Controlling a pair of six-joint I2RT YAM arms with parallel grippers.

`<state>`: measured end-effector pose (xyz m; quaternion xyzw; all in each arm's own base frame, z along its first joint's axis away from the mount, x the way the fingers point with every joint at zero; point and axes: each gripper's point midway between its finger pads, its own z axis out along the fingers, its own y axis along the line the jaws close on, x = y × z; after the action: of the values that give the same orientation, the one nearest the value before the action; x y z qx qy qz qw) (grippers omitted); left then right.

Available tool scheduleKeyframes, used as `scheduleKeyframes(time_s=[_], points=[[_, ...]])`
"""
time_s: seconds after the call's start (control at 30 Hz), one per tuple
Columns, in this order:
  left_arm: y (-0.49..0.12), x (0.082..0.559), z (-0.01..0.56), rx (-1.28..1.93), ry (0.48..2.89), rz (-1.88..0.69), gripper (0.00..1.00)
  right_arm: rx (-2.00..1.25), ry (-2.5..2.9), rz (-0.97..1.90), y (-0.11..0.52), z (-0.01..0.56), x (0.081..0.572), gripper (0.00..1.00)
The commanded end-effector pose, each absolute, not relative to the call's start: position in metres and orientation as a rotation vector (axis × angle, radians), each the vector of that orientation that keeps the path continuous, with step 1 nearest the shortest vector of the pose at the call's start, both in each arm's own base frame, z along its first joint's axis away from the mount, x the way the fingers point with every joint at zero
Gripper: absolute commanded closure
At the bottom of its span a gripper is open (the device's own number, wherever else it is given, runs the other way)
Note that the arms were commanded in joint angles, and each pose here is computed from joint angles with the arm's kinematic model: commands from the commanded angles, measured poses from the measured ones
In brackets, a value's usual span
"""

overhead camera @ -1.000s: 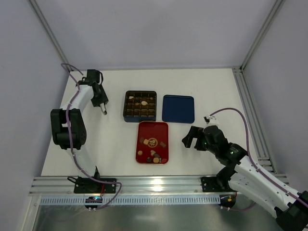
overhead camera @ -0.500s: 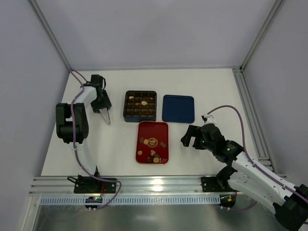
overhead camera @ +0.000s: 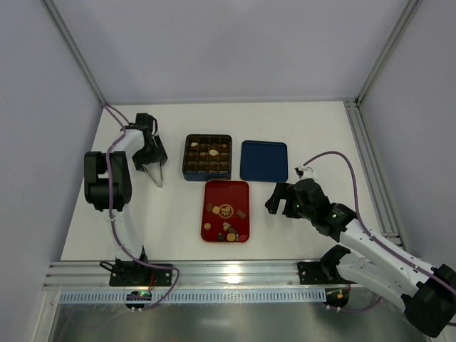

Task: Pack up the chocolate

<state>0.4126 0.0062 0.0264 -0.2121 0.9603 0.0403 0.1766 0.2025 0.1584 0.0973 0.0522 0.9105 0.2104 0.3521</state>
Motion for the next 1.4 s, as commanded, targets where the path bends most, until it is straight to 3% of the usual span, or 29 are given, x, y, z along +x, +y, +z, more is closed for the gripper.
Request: scheduleKeyframes(time_s=[0.0, 0.23, 0.57, 0.73, 0.9, 1.1, 1.23, 1.37], points=[[0.011, 0.418, 0.024, -0.611, 2.695, 0.120, 0.21, 0.124, 2.287, 0.588, 0.168, 0.123, 0.216, 0.00], [0.006, 0.418, 0.038, -0.618, 2.673, 0.078, 0.06, 0.140, 2.305, 0.569, 0.169, 0.122, 0.218, 0.00], [0.001, 0.418, 0.115, -0.675, 2.512, -0.016, 0.04, 0.204, 2.325, 0.510, 0.162, 0.129, 0.226, 0.00], [-0.012, 0.402, 0.173, -0.642, 2.379, -0.128, 0.04, 0.305, 2.307, 0.453, 0.135, 0.149, 0.260, 0.00], [-0.097, 0.374, 0.230, -0.391, 2.294, -0.372, 0.04, 0.395, 2.323, 0.430, 0.111, 0.144, 0.308, 0.02], [-0.196, 0.337, 0.247, -0.078, 2.333, -0.641, 0.04, 0.421, 2.428, 0.352, 0.102, 0.111, 0.372, 0.07], [-0.256, 0.305, 0.243, 0.198, 2.373, -0.737, 0.04, 0.450, 2.512, 0.395, 0.102, 0.083, 0.409, 0.28], [-0.283, 0.296, 0.230, 0.313, 2.421, -0.814, 0.04, 0.450, 2.569, 0.325, 0.099, 0.063, 0.430, 0.33]])
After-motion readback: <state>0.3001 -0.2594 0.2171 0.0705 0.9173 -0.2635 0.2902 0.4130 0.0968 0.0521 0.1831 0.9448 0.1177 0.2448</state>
